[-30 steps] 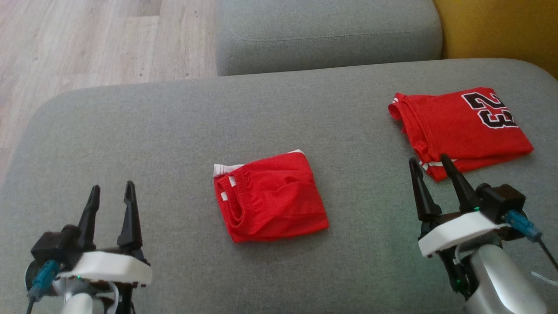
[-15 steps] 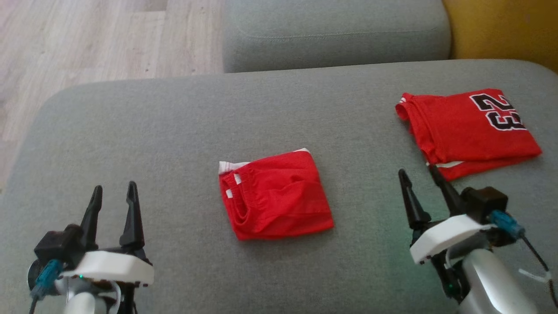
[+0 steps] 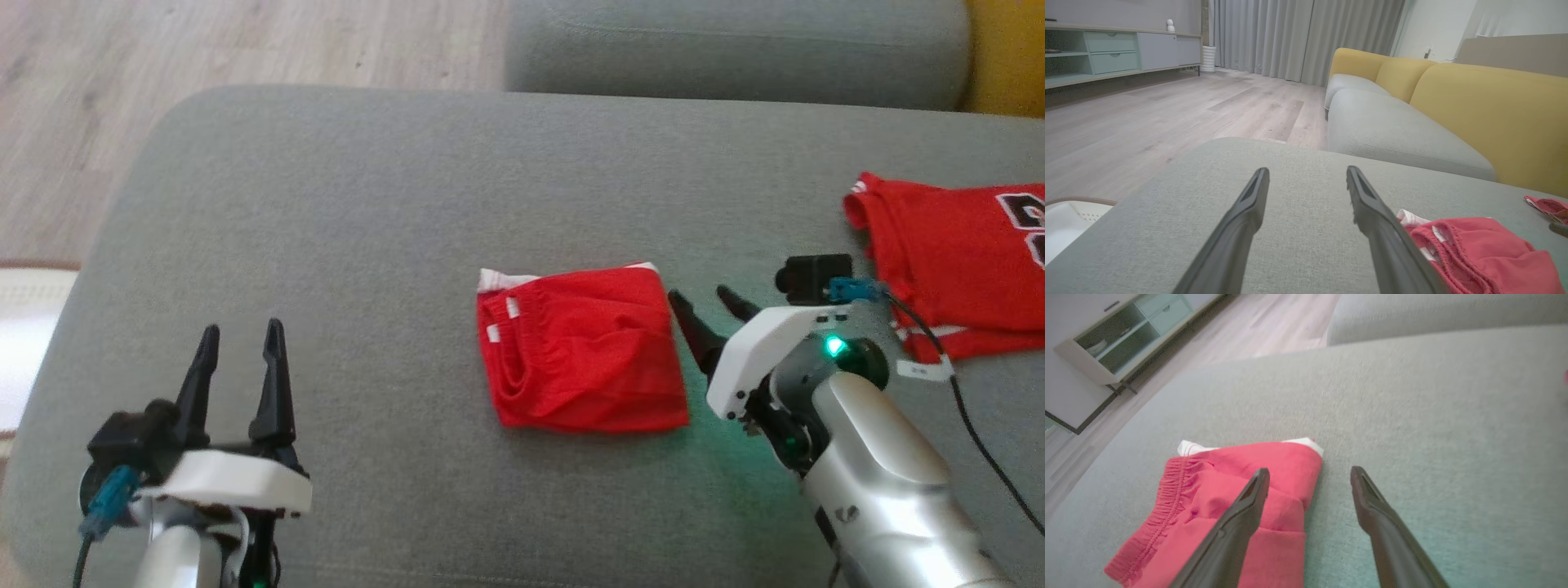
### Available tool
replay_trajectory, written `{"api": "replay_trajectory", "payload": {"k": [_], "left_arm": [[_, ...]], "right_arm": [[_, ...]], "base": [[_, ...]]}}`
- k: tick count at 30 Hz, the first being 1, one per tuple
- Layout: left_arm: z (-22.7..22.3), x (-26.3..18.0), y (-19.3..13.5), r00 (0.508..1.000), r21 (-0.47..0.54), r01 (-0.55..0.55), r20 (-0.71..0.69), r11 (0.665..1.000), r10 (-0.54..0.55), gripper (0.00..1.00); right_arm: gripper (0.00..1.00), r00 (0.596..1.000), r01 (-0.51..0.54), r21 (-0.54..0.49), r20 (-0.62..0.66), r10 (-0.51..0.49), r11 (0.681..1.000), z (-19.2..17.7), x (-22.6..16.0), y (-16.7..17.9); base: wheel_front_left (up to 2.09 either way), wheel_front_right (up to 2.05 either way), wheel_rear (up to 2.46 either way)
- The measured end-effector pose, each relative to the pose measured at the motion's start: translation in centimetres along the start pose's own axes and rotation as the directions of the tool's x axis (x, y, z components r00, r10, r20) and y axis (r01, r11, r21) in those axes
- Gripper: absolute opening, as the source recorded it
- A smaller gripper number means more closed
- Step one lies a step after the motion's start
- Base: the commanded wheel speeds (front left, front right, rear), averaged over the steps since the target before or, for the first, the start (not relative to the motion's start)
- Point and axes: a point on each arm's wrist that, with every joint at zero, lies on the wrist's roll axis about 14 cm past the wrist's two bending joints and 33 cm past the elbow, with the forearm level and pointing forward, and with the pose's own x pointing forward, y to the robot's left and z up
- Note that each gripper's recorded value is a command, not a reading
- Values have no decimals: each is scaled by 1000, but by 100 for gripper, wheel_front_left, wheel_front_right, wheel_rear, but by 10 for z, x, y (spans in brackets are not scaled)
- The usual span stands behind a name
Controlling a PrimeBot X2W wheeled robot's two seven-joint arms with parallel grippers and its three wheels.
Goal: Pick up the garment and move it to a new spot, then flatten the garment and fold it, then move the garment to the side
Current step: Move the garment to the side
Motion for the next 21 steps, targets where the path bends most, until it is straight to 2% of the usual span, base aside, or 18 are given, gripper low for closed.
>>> {"api": "replay_trajectory", "payload": {"k": [5, 6, 9, 14, 15, 17, 18, 21], "left_arm": [[0, -2, 11, 999, 5, -33, -2, 999, 33, 100], [0, -2, 11, 999, 5, -33, -2, 999, 33, 100], [-2, -3, 15, 999, 6, -46, -9, 999, 46, 100], [-2, -2, 20, 998, 10, -63, -10, 998, 63, 100], [-2, -3, 21, 998, 10, -67, -13, 998, 67, 100], [-3, -4, 23, 997, 10, -71, -16, 997, 72, 100], [-4, -4, 23, 997, 10, -73, -17, 997, 73, 100], [-4, -4, 23, 997, 9, -72, -19, 997, 72, 100]], "right_arm": [[100, 981, -13, 49, -190, 22, 999, -33, 14, 7], [100, 981, -13, 49, -190, 22, 999, -33, 14, 7], [100, 951, 1, 68, -308, 20, 998, -52, 17, 4], [100, 928, -13, 114, -369, 55, 993, -52, 27, 12], [93, 922, -18, 122, -381, 64, 992, -52, 27, 14], [33, 916, -27, 126, -393, 75, 992, -53, 29, 17], [0, 915, -30, 127, -395, 78, 991, -54, 29, 19], [0, 923, -32, 121, -376, 76, 992, -52, 30, 20]], "base": [[0, 0, 0], [0, 0, 0], [0, 0, 0], [0, 0, 0], [0, 0, 0], [0, 0, 0], [0, 0, 0], [0, 0, 0]]}}
